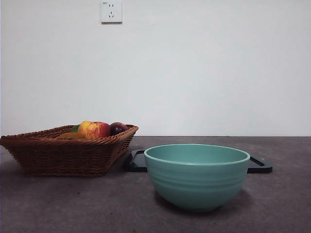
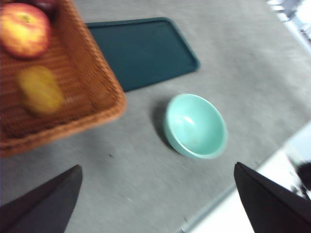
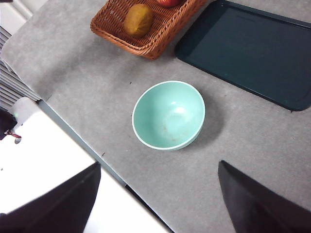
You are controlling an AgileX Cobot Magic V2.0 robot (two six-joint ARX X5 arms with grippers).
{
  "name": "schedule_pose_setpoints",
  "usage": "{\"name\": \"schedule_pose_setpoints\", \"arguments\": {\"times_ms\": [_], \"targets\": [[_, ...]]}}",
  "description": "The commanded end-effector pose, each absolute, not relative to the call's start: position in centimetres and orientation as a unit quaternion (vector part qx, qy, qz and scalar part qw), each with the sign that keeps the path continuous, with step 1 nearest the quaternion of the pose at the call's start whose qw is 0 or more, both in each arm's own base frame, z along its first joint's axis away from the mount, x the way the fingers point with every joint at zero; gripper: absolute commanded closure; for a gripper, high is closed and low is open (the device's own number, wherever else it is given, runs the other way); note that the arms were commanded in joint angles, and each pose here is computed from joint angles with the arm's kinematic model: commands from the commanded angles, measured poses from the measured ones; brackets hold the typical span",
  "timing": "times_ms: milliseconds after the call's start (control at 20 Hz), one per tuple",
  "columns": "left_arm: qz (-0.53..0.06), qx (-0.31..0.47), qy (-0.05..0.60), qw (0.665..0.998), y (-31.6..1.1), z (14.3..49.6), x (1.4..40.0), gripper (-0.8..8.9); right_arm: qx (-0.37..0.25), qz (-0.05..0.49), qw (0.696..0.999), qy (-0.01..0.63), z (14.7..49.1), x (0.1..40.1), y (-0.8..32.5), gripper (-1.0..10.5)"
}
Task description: Pick up the wifruite, put it on the bowl, pick up the plate, put it on desk
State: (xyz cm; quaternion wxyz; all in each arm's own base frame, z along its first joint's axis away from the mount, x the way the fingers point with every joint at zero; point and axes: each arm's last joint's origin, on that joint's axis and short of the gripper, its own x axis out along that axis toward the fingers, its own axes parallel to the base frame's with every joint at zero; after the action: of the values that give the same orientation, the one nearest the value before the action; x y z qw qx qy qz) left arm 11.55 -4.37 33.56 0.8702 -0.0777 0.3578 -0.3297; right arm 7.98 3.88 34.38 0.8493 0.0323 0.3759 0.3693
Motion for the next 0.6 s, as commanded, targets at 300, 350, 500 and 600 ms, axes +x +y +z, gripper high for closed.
{"name": "schedule_pose_setpoints", "arguments": {"times_ms": [300, 350, 500, 600], "targets": [[-0.258, -0.040, 0.385, 0.885, -6.6, 35.2, 18.0, 3.21, 0.031, 0.373, 0.851, 0.367, 34.9, 8.0, 3.9, 5.6], [-0.245, -0.032, 0.392, 0.886, -7.0, 35.1, 19.0, 3.21, 0.032, 0.373, 0.851, 0.367, 34.9, 8.0, 3.9, 5.6], [-0.206, -0.005, 0.418, 0.885, -8.3, 34.3, 22.2, 3.22, 0.031, 0.373, 0.851, 0.367, 34.9, 8.0, 3.9, 5.6], [-0.189, 0.009, 0.440, 0.878, -9.2, 32.9, 24.2, 3.22, 0.031, 0.373, 0.851, 0.367, 34.9, 8.0, 3.9, 5.6]]}}
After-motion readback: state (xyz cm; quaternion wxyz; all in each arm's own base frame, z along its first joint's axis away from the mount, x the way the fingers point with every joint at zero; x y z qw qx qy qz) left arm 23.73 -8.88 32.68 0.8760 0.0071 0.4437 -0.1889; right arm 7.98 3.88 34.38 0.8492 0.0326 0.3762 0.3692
